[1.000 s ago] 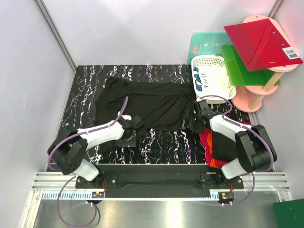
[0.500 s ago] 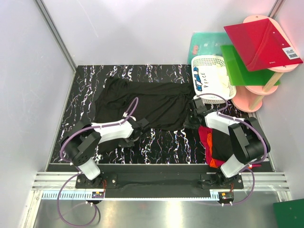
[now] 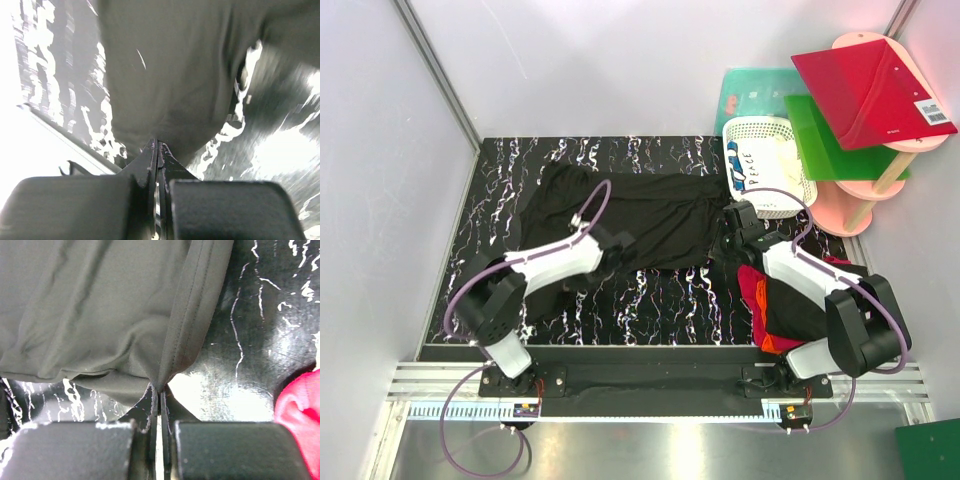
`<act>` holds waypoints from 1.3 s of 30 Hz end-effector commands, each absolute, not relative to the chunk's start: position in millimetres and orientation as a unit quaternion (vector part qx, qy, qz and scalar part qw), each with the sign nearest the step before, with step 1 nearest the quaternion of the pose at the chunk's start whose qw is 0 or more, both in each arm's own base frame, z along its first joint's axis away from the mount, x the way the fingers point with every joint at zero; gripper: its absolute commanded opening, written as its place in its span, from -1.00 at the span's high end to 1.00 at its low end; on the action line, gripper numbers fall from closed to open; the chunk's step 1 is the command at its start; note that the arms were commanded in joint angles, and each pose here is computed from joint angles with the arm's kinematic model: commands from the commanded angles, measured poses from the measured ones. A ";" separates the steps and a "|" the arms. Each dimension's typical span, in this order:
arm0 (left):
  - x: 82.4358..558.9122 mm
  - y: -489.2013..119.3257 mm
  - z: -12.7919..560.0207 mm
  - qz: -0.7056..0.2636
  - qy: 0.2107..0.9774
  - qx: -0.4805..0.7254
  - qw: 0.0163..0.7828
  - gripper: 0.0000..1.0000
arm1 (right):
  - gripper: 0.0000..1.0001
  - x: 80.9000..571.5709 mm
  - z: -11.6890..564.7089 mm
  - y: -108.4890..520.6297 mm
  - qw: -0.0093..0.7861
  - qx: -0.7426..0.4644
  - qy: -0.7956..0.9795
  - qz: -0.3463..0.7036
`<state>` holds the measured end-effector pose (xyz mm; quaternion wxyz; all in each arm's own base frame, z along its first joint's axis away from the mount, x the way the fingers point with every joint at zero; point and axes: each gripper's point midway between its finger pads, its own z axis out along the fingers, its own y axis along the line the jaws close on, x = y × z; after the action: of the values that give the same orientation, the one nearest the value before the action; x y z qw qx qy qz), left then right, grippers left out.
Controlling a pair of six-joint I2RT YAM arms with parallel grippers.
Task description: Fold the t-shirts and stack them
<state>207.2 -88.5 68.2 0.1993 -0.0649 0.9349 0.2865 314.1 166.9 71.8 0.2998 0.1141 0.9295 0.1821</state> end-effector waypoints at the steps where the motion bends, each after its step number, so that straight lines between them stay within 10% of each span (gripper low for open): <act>1: 247.2 -74.7 110.4 0.358 0.897 -0.064 0.252 1.00 | 1.00 321.2 80.0 161.3 0.323 0.111 0.926 0.163; 13: 356.4 -91.2 171.8 0.419 0.851 -0.071 0.309 1.00 | 1.00 341.8 75.5 161.4 0.338 0.108 0.924 0.143; 39: 421.5 -33.1 216.8 0.449 0.818 -0.119 0.341 1.00 | 1.00 402.6 108.0 152.6 0.425 0.129 0.891 0.096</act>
<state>413.0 -44.9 183.4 0.3277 -0.1367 0.8338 0.4227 375.5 154.9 90.5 0.3833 0.1205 0.9084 0.1156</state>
